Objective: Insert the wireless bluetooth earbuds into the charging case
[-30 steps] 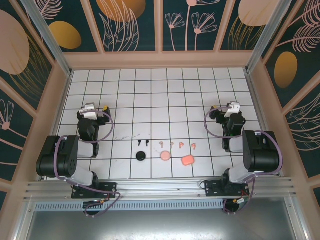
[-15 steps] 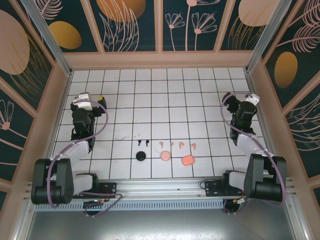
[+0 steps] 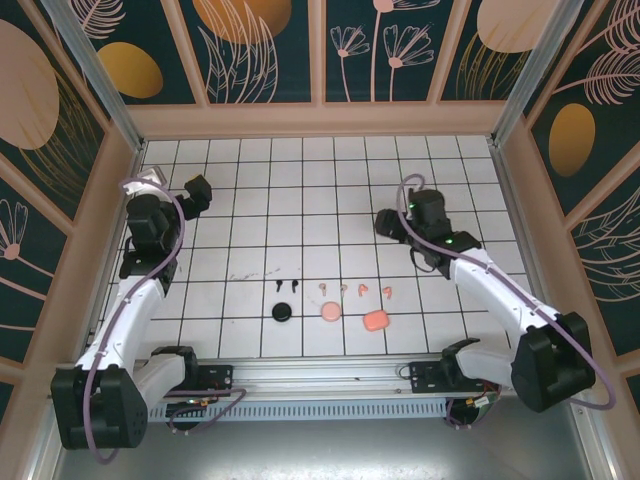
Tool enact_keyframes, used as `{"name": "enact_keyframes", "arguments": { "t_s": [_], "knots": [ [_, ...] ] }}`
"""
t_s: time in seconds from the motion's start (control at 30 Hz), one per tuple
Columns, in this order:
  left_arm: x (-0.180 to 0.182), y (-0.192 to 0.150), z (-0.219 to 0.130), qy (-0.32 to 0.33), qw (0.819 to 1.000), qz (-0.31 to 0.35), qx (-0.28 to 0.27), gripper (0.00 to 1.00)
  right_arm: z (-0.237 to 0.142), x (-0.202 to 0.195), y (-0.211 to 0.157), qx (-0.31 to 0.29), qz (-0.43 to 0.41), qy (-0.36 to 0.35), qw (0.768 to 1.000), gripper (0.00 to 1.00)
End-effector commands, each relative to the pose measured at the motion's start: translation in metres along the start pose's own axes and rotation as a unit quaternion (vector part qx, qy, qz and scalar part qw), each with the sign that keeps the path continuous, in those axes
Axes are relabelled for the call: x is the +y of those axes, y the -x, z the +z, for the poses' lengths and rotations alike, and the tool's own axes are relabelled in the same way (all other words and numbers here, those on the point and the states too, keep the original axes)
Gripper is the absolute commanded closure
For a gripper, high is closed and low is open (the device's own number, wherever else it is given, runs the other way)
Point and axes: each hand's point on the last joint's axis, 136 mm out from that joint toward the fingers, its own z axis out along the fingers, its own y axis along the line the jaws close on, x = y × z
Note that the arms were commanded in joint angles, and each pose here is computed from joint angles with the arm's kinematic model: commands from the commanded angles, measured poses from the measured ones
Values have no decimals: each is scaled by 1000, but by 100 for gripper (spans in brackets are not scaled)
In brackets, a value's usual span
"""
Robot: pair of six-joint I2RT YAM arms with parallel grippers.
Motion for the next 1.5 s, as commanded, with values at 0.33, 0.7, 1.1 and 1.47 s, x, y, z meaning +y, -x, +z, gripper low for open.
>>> {"name": "enact_keyframes", "arguments": {
  "t_s": [0.33,0.7,1.1,1.47],
  "knots": [
    [-29,-25,7,-56,989,-70,114,1,-48,11,-122,205,-67,-88,972,27],
    [-42,-51,25,-77,984,-56,152,1,-47,5,-187,298,-93,-117,943,26],
    [-51,-61,39,-81,981,-29,174,1,-33,-11,-221,331,-107,-146,926,26],
    [-56,-67,48,-87,979,-26,182,1,-22,1,-231,349,-133,-126,919,26]
  ]
}}
